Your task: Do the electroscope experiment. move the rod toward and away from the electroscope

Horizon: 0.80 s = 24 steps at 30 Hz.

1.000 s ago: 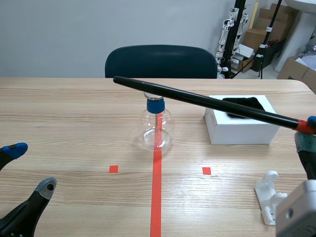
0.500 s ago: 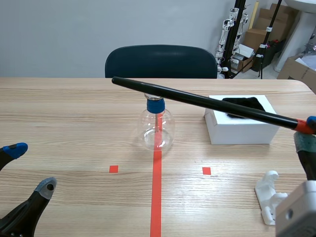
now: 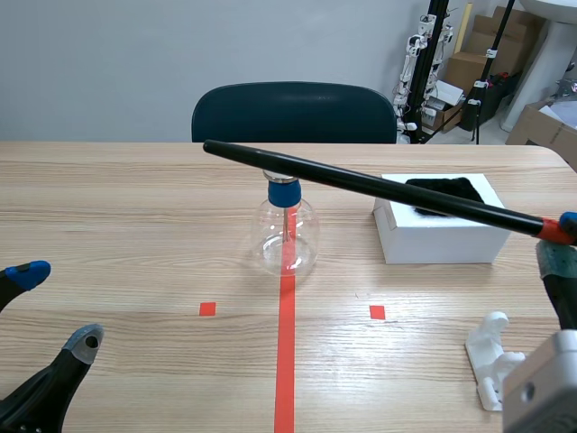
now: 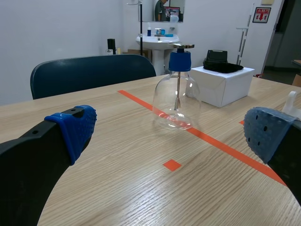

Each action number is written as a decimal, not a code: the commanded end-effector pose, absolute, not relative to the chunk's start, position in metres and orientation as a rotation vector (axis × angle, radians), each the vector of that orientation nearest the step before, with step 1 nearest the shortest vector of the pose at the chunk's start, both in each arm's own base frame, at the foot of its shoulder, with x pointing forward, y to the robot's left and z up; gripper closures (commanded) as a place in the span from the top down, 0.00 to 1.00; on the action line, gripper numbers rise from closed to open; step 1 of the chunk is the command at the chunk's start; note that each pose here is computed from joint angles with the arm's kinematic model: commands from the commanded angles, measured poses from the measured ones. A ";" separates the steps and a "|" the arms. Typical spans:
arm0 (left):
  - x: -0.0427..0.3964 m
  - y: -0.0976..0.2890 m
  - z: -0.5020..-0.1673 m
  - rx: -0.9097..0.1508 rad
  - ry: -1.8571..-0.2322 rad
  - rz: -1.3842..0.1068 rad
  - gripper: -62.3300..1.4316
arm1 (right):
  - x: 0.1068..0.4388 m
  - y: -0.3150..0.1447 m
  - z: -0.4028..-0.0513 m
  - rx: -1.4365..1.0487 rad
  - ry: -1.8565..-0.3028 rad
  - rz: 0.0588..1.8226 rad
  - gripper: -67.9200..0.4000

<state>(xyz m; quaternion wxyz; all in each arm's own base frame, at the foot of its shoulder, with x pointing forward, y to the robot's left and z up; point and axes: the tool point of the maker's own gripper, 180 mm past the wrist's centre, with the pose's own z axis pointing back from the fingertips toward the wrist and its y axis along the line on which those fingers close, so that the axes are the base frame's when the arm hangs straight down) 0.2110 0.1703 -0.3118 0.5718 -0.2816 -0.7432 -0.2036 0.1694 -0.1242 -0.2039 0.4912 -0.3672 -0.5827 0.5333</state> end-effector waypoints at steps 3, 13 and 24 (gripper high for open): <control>0.214 0.171 -0.304 -0.660 -1.777 -0.477 1.00 | 0.171 -0.124 -0.197 -0.910 -1.436 1.293 0.11; 0.214 0.171 -0.304 -0.660 -1.777 -0.477 1.00 | 0.171 -0.124 -0.197 -0.910 -1.435 1.293 0.11; 0.214 0.171 -0.304 -0.660 -1.777 -0.477 1.00 | 0.170 -0.123 -0.197 -0.906 -1.441 1.297 0.11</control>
